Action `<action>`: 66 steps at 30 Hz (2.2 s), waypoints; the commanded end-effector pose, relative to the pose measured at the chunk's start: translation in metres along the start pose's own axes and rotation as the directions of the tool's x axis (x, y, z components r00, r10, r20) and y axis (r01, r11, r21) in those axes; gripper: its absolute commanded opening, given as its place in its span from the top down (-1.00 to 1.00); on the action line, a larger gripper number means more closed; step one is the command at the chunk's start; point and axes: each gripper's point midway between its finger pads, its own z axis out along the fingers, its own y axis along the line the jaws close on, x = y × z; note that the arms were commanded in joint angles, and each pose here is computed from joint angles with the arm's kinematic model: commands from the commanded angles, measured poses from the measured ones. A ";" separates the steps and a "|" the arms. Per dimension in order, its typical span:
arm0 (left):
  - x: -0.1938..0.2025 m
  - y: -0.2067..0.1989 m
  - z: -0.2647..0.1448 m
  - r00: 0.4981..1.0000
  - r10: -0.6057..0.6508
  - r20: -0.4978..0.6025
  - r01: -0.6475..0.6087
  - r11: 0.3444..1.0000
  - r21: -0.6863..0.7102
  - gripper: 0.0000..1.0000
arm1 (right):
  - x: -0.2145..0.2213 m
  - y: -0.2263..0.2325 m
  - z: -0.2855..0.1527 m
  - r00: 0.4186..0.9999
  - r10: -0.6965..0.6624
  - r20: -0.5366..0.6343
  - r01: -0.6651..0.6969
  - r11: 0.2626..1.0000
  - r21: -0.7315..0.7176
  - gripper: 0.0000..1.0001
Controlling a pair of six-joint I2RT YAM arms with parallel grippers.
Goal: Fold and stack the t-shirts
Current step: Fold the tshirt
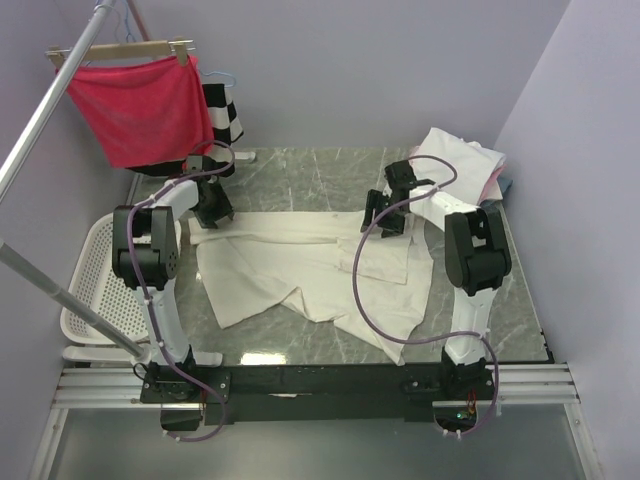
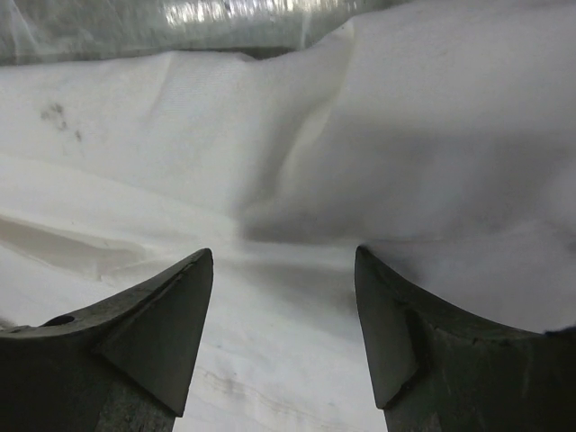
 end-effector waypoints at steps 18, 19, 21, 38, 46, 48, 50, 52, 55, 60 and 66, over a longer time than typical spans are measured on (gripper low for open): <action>0.019 0.010 0.011 0.996 0.073 -0.043 -0.075 0.996 -0.039 -0.04 | -0.083 -0.049 -0.022 0.987 0.052 0.152 -0.078 0.983 0.165 -0.51; 0.019 0.010 0.011 0.996 0.073 -0.042 -0.075 0.996 -0.039 -0.04 | -0.082 -0.054 -0.021 0.987 0.068 0.148 -0.093 0.981 0.171 -0.51; 0.018 0.010 0.008 0.996 0.075 -0.041 -0.076 0.996 -0.040 -0.04 | -0.075 -0.064 -0.019 0.987 0.090 0.130 -0.114 0.976 0.187 -0.50; 0.015 0.013 0.006 0.996 0.080 -0.026 -0.081 0.995 -0.061 -0.04 | -0.040 -0.140 -0.049 0.978 0.157 0.135 -0.196 0.912 0.360 -0.49; 0.003 -0.007 -0.011 0.996 0.083 0.040 -0.085 0.996 0.028 -0.08 | -0.081 -0.068 -0.094 0.958 0.036 0.283 -0.076 0.989 0.130 -0.50; -0.001 -0.011 -0.016 0.995 0.081 0.059 -0.083 0.996 0.039 -0.13 | -0.089 -0.049 -0.107 0.951 0.018 0.308 -0.039 0.997 0.063 -0.51; -0.006 -0.015 -0.024 0.994 0.080 0.080 -0.085 0.995 0.051 -0.14 | -0.089 -0.029 -0.113 0.954 -0.007 0.300 0.005 1.000 0.007 -0.52; -0.006 -0.019 -0.030 0.993 0.079 0.090 -0.084 0.995 0.059 -0.14 | -0.085 -0.019 -0.111 0.959 -0.021 0.284 0.026 1.000 -0.014 -0.52; -0.003 -0.026 -0.038 0.992 0.087 0.088 -0.093 0.993 0.067 -0.14 | -0.073 0.001 -0.098 0.971 -0.046 0.236 0.063 0.996 -0.067 -0.54; 0.015 -0.033 -0.037 0.992 0.117 0.049 -0.119 0.991 0.055 -0.11 | -0.043 0.015 -0.059 0.990 -0.079 0.121 0.090 0.992 -0.088 -0.54; 0.036 -0.028 -0.021 0.992 0.124 -0.004 -0.124 0.992 0.019 -0.04 | -0.027 -0.001 -0.028 0.998 -0.053 0.041 0.054 0.998 -0.029 -0.55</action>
